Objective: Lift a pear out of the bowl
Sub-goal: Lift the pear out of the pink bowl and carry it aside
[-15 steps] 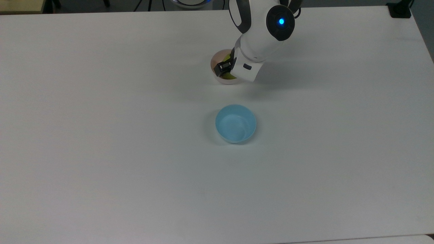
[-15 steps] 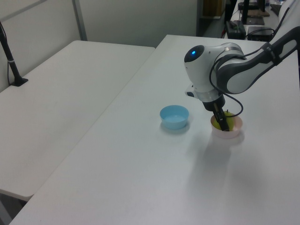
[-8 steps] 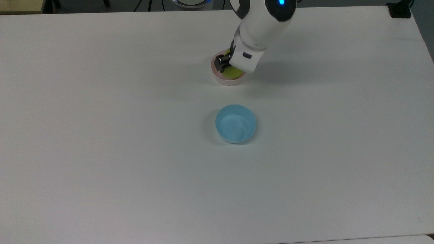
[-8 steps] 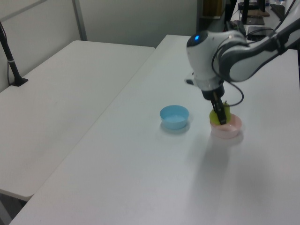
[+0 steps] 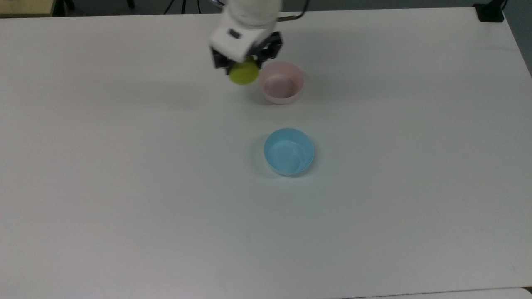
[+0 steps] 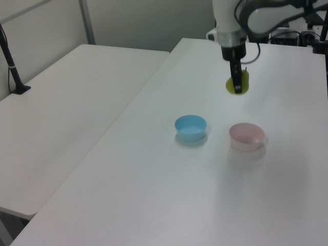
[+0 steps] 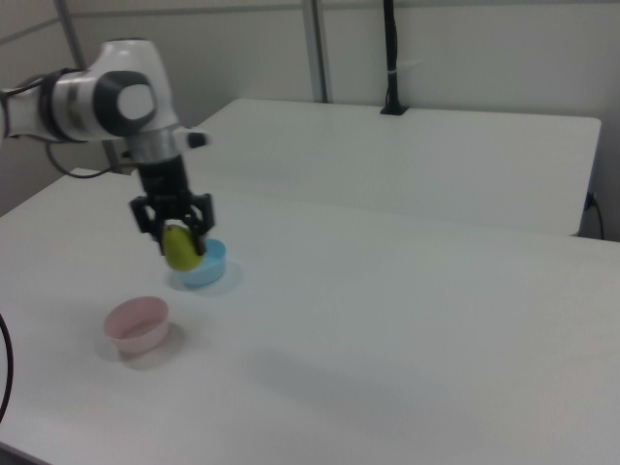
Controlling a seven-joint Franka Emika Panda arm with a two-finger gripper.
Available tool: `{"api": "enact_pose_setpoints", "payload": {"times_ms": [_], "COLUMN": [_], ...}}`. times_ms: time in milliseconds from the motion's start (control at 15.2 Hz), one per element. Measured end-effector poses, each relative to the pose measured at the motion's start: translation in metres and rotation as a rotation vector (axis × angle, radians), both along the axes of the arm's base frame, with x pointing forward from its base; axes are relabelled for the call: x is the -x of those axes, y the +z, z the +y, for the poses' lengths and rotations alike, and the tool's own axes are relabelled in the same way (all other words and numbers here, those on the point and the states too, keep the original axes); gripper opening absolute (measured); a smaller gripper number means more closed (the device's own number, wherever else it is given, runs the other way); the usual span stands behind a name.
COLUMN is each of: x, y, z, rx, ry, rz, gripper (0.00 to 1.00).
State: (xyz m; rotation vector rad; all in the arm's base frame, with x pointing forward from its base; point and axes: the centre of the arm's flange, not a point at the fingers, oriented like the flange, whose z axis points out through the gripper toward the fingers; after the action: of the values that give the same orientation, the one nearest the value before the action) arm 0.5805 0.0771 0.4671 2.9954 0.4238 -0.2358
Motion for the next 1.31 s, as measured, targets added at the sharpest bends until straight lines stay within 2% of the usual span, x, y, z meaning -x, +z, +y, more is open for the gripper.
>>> {"api": "enact_pose_setpoints", "payload": {"times_ms": [263,394,722,1050,1247,1313], "x": [-0.014,-0.026,-0.043,-0.047,-0.051,-0.053], "y": [-0.016,-0.048,-0.121,-0.144,-0.137,-0.132], "z": [-0.071,-0.085,-0.084,-0.083,-0.083,-0.083], "rx": [-0.004,0.003,0.054,0.067,0.066,0.066], "ry": [-0.083,-0.100,-0.065,-0.054,-0.055,-0.060], "rz": [0.013,0.020,0.062,0.077,0.060,0.050], "gripper": [0.72,0.72,0.72,0.72,0.96,1.00]}}
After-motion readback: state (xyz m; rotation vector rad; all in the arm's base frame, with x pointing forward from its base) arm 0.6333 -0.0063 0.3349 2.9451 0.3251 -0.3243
